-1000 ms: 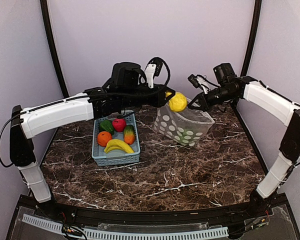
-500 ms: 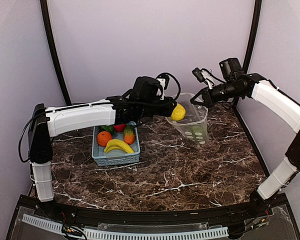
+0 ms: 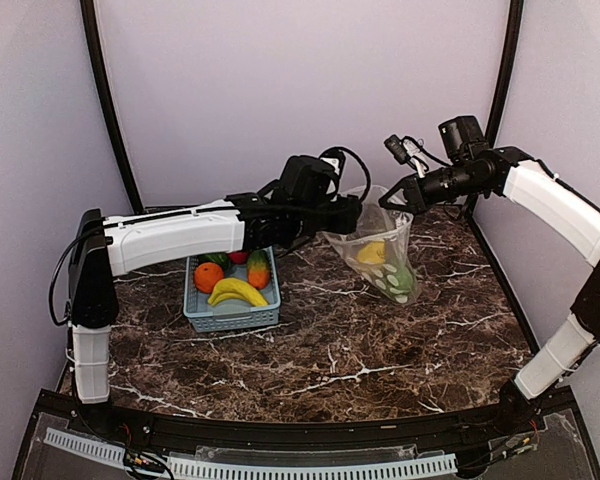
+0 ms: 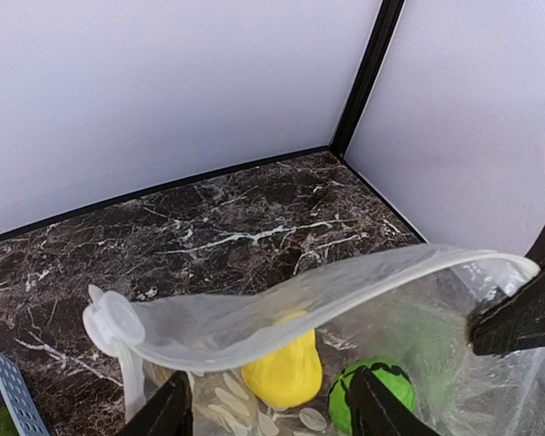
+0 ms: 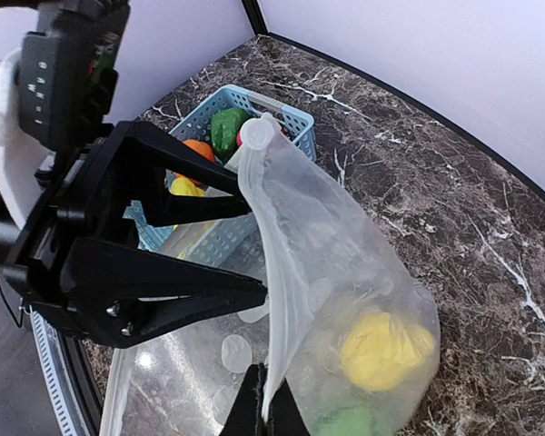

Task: Place the food in the zip-top bag and seal the zipper
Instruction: Place the fake fruit in the zipper food storage bag, then pick up the fake fruit from the bin.

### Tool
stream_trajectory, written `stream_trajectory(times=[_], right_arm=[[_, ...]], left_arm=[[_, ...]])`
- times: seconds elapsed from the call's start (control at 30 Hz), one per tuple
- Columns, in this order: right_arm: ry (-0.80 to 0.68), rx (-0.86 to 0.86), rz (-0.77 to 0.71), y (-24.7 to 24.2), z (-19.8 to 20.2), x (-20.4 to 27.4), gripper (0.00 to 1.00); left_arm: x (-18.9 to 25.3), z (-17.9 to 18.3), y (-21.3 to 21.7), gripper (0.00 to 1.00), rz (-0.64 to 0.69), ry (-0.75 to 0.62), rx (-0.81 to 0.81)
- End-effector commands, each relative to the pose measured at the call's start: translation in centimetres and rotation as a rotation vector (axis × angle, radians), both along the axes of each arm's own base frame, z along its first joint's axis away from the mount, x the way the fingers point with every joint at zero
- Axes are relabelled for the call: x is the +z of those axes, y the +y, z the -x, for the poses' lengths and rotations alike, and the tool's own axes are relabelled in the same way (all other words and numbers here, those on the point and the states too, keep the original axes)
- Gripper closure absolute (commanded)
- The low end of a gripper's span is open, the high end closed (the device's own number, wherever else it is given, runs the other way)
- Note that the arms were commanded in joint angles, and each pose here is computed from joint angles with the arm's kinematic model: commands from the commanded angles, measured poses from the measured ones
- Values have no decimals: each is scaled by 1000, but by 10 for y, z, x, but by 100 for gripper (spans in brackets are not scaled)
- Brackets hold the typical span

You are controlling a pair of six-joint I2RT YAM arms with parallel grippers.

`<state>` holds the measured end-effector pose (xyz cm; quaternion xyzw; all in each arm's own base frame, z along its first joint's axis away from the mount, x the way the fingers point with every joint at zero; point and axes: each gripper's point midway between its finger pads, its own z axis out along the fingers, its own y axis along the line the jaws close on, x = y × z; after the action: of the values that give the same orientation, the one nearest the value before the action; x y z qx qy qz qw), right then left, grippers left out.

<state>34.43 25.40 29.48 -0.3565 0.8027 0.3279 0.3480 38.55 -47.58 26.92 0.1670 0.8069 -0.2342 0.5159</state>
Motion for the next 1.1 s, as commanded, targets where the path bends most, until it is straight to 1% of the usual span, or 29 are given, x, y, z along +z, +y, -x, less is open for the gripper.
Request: stream_trajectory(times=[0.0, 0.13, 0.23, 0.27, 0.3, 0.4, 0.47, 0.57, 0.63, 0.7, 0.77, 0.8, 0.83, 0.87, 0.9, 0.93, 0.97, 1.0, 1.03, 1.07], right_arm=[[-40, -10, -6, -3, 3, 8, 100], [-45, -25, 5, -6, 0, 4, 100], [-49, -37, 17, -9, -2, 1, 100], [-49, -40, 24, -10, -3, -2, 100], [-53, -44, 29, -10, -4, -3, 100], [-56, -58, 47, -13, -9, -7, 100], [-66, -61, 62, -14, -12, -9, 100], [-89, -71, 90, -19, -14, -13, 100], [-98, -76, 108, -21, -15, -17, 100], [-107, -78, 118, -23, -15, -19, 100], [-113, -78, 118, -24, -15, -19, 100], [-113, -74, 117, -24, -15, -19, 100], [-113, -73, 116, -24, -15, -19, 100], [-115, -70, 114, -23, -15, -18, 100], [-112, -69, 114, -24, -15, -19, 100], [-111, -68, 114, -23, -14, -20, 100], [-108, -65, 115, -23, -14, -21, 100], [-103, -62, 116, -23, -14, -24, 100], [-98, -60, 117, -23, -13, -26, 100], [-97, -57, 115, -22, -13, -26, 100]], left_arm=[[40, 11, -11, 41, 39, -69, -44], [61, 26, -17, 41, 64, -100, -102], [85, 47, -18, 41, 87, -139, -168], [83, 52, -18, 41, 77, -148, -185], [99, 60, -12, 41, 98, -166, -199], [94, 75, 5, 41, 77, -171, -225], [91, 82, 25, 40, 52, -175, -213], [74, 90, 61, 38, -9, -171, -157], [58, 96, 83, 36, -78, -158, -133], [41, 103, 104, 32, -159, -143, -124], [20, 112, 128, 29, -281, -129, -133], [21, 116, 137, 28, -302, -131, -129], [7, 119, 149, 27, -376, -111, -130], [8, 122, 158, 26, -393, -111, -125], [-3, 125, 170, 26, -458, -88, -128], [-2, 123, 180, 25, -476, -81, -111], [-12, 125, 190, 25, -522, -47, -119], [-16, 120, 200, 25, -526, -17, -114], [-24, 114, 216, 25, -564, 22, -98], [-30, 114, 220, 26, -573, 48, -112]])
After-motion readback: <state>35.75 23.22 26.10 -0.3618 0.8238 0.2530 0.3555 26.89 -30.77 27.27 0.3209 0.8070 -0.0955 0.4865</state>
